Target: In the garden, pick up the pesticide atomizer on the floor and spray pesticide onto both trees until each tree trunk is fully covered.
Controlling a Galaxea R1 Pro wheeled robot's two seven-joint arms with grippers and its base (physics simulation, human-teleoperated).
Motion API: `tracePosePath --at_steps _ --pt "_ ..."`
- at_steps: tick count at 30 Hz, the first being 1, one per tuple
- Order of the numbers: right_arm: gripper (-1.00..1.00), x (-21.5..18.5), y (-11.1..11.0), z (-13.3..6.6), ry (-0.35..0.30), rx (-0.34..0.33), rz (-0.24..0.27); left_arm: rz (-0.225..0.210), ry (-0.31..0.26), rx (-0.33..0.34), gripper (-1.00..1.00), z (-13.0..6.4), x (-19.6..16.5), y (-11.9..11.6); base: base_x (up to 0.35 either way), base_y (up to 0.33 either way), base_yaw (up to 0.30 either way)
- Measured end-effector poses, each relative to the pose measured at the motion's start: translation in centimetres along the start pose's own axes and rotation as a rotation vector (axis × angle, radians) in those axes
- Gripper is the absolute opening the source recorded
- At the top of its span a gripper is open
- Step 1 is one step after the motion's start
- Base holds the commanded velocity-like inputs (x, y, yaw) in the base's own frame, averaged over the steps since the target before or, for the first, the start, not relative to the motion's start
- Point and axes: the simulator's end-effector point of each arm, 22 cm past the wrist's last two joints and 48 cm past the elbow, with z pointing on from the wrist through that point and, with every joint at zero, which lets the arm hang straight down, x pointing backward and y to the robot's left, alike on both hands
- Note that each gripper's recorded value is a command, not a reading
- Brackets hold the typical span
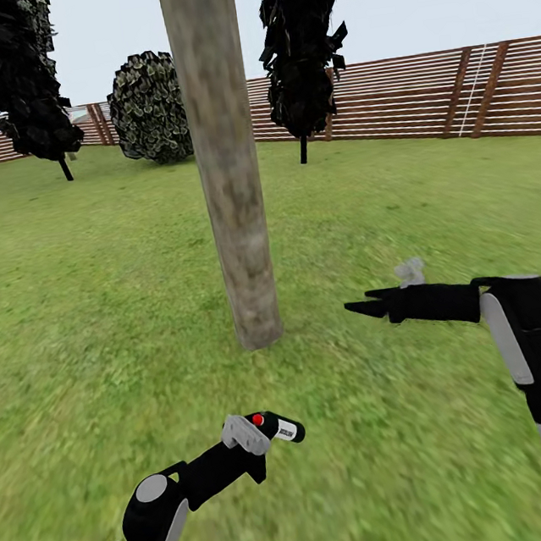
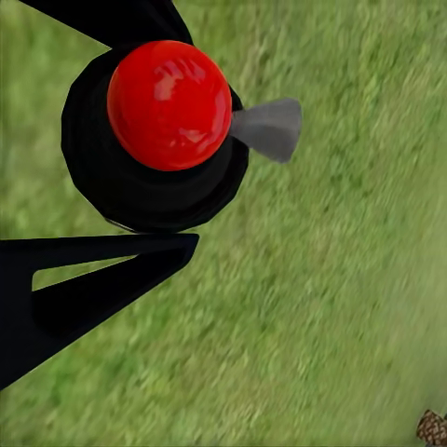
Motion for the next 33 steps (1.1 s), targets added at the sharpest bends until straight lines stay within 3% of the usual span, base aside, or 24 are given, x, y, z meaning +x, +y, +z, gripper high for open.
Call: tracePosePath --at_steps 4,7,9,13,21,33 --pt "-1.0 -1.5 1.6 0.3 -0.027 -0.065 0.004 0.001 0.001 -0.022 -1.0 0.0 0.0 0.5 0.0 0.0 0.0" --pt "-1.0 -1.8 4.7 0.7 -0.039 -0.186 0.025 0.001 0.001 -0.045 -1.0 0.0 0.0 1.0 0.0 0.0 0.0" --pt "-1.0 -2.0 7.6 0.9 -0.045 -0.3 0.047 0.001 0.001 -0.057 -1.0 0.0 0.0 1.2 0.0 0.0 0.0" --pt "-1.0 -1.9 9.2 0.9 -0.044 -0.363 0.061 0.001 0.001 -0.061 -1.0 0.0 0.0 1.3 0.0 0.0 0.0" --pt "-1.0 -1.7 10.4 1.0 -0.042 -0.407 0.072 0.001 0.001 -0.063 -1.0 0.0 0.0 1.3 0.0 0.0 0.0" --pt "-1.0 0.1 12.0 2.4 0.017 -0.436 0.067 -0.003 0.015 -0.083 -1.0 0.2 0.7 1.7 0.0 0.0 0.0"
